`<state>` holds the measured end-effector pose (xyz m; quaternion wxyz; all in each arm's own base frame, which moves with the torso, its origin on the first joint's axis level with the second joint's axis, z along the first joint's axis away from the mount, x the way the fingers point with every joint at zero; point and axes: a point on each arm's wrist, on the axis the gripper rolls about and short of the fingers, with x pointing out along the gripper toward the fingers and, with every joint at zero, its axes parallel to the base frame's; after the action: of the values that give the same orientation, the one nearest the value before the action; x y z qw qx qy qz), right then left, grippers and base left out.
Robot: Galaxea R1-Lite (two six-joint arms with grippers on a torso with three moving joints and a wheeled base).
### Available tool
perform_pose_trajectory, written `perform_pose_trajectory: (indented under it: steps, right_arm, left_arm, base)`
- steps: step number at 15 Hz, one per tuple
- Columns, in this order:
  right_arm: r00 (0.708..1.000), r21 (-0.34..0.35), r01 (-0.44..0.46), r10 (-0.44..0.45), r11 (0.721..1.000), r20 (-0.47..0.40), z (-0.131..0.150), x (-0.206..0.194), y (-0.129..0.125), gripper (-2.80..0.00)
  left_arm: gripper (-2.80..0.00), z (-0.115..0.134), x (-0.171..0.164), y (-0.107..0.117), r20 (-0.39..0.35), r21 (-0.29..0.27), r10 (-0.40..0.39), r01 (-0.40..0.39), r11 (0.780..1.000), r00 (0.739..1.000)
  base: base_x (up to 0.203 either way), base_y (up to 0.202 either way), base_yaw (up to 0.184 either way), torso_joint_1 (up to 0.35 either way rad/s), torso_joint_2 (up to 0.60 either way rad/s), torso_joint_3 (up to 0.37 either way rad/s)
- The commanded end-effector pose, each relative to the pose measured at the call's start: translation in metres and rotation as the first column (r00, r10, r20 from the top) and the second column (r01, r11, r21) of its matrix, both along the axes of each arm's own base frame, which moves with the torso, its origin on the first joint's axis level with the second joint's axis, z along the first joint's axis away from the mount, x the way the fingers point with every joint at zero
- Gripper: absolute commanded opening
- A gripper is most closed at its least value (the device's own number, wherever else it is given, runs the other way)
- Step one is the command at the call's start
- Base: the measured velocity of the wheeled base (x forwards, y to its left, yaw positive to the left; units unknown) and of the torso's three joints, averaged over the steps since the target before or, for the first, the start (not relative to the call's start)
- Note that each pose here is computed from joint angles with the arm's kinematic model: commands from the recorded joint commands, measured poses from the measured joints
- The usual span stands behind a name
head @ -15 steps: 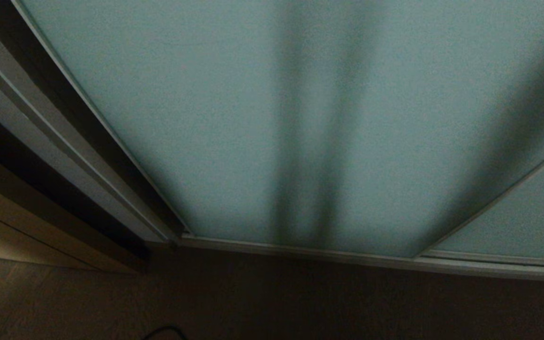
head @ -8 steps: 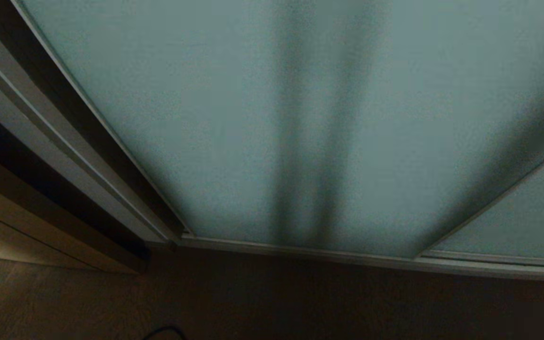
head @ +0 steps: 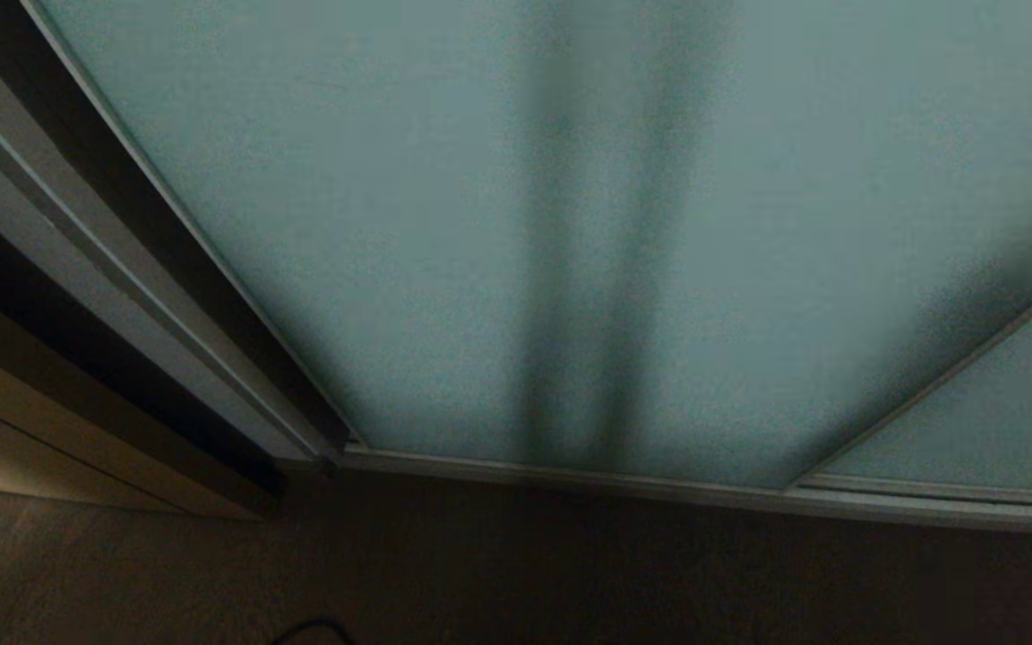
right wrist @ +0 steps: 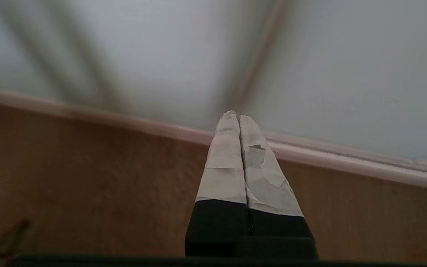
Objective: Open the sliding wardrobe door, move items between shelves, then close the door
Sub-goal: Close the door
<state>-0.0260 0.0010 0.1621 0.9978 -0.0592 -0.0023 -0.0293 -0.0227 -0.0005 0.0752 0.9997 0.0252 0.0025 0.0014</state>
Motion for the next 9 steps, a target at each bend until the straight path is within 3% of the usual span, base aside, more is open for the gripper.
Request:
perform_pose_trajectory:
  steps: [1,4,9]
  right_arm:
    - [0.998,-0.001,-0.020,0.020,1.000,0.065,-0.042,-0.013,-0.001,-2.80]
    - [0.993,0.051,-0.032,0.026,0.998,0.116,-0.055,-0.007,-0.002,-2.80]
    - [0.998,0.099,-0.061,0.062,0.993,-0.008,-0.087,0.003,-0.001,-2.80]
  left_arm:
    - [-2.80,0.000,0.000,0.000,-0.001,0.000,0.000,0.000,1.000,1.000]
    - [-2.80,0.000,0.000,0.000,-0.001,0.000,0.000,0.000,1.000,1.000]
    - [-2.80,0.000,0.000,0.000,-0.001,0.000,0.000,0.000,1.000,1.000]
  base:
    - [0.000,0.000,0.000,0.000,0.00,0.000]
    - [0.000,0.000,0.000,0.000,0.00,0.000]
    - [0.000,0.000,0.000,0.000,0.00,0.000]
